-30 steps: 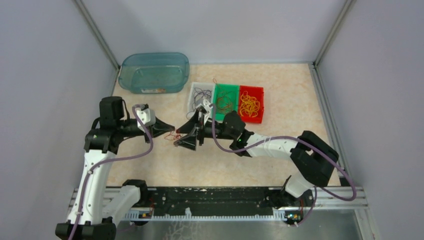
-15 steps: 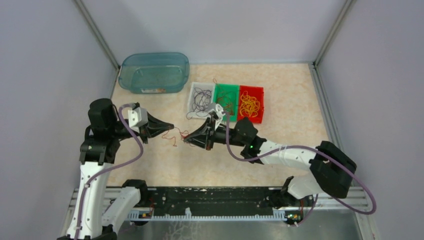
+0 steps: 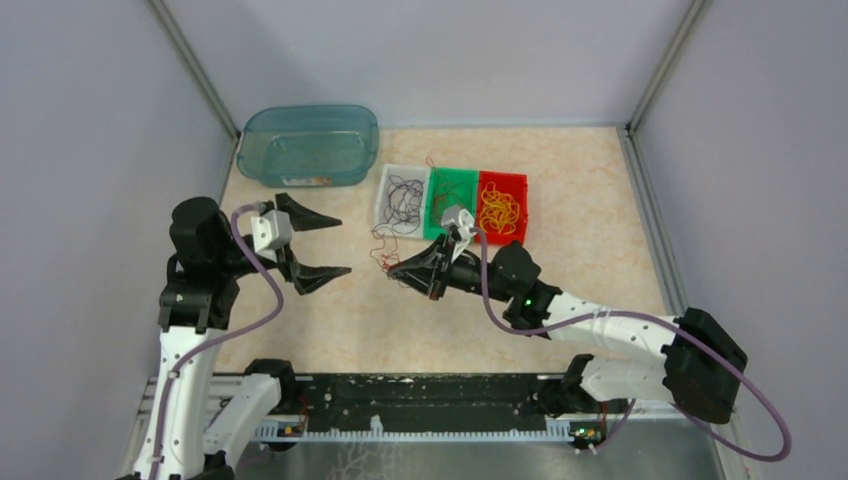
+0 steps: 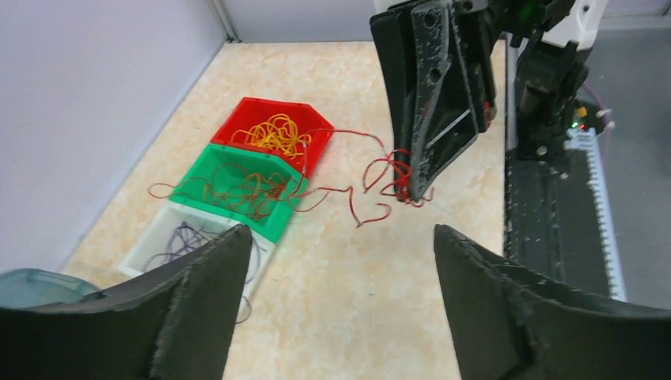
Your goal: Untangle the cables
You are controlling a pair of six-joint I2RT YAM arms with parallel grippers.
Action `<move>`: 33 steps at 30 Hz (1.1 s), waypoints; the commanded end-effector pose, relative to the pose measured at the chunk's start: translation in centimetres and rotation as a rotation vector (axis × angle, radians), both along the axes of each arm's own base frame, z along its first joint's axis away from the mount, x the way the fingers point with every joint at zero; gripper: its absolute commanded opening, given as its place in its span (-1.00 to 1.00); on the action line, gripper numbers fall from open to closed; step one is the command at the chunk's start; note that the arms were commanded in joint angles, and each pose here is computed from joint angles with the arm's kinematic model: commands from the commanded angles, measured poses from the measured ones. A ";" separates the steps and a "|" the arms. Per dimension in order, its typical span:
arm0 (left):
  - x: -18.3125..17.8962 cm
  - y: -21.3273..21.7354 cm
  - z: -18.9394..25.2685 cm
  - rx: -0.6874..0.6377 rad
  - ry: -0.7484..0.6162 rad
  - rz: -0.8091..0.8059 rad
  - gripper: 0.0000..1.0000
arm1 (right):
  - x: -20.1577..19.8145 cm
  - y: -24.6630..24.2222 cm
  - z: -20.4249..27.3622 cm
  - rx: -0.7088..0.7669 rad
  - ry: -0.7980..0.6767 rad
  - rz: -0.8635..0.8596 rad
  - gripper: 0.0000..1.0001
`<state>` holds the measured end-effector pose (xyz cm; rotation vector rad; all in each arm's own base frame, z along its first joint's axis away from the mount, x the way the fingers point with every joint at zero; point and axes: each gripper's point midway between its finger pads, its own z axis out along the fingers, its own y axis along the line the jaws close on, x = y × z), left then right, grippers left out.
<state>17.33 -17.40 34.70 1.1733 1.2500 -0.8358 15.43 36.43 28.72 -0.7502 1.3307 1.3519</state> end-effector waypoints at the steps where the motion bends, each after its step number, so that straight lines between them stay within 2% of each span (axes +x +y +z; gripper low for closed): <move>1: 0.2 0.0 -0.4 0.005 0.004 0.012 0.93 | 3.3 -1.1 2.8 0.004 -0.004 -0.145 -0.96; 6: 2.1 0.7 -1.3 0.036 0.080 0.102 1.00 | 9.2 -3.4 2.0 -0.153 0.021 -0.370 -0.85; 9: 4.5 1.7 -2.0 0.061 0.139 0.225 1.00 | 13.9 -6.2 -0.4 -0.313 0.039 -0.606 -0.83; 12: 6.8 2.8 -3.3 0.100 0.232 0.338 1.00 | 18.3 -8.8 -3.5 -0.455 0.119 -0.775 -0.84; 17: 10.5 4.6 -5.8 0.153 0.366 0.512 1.00 | 22.8 -10.5 -7.2 -0.556 0.200 -0.883 -0.85; 22: 12.4 5.7 -7.1 0.167 0.359 0.595 1.00 | 26.7 -10.8 -10.1 -0.620 0.240 -0.931 -0.83; 26: 13.2 6.0 -7.9 0.172 0.371 0.627 1.00 | 29.3 -10.5 -13.6 -0.702 0.267 -0.952 -0.75; 27: 13.5 6.1 -8.2 0.179 0.379 0.636 1.00 | 29.7 -10.6 -14.0 -0.715 0.271 -0.960 -0.68; 33: 15.7 7.4 -9.8 0.203 0.386 0.724 1.00 | 30.4 -10.5 -10.9 -0.662 0.224 -0.980 0.32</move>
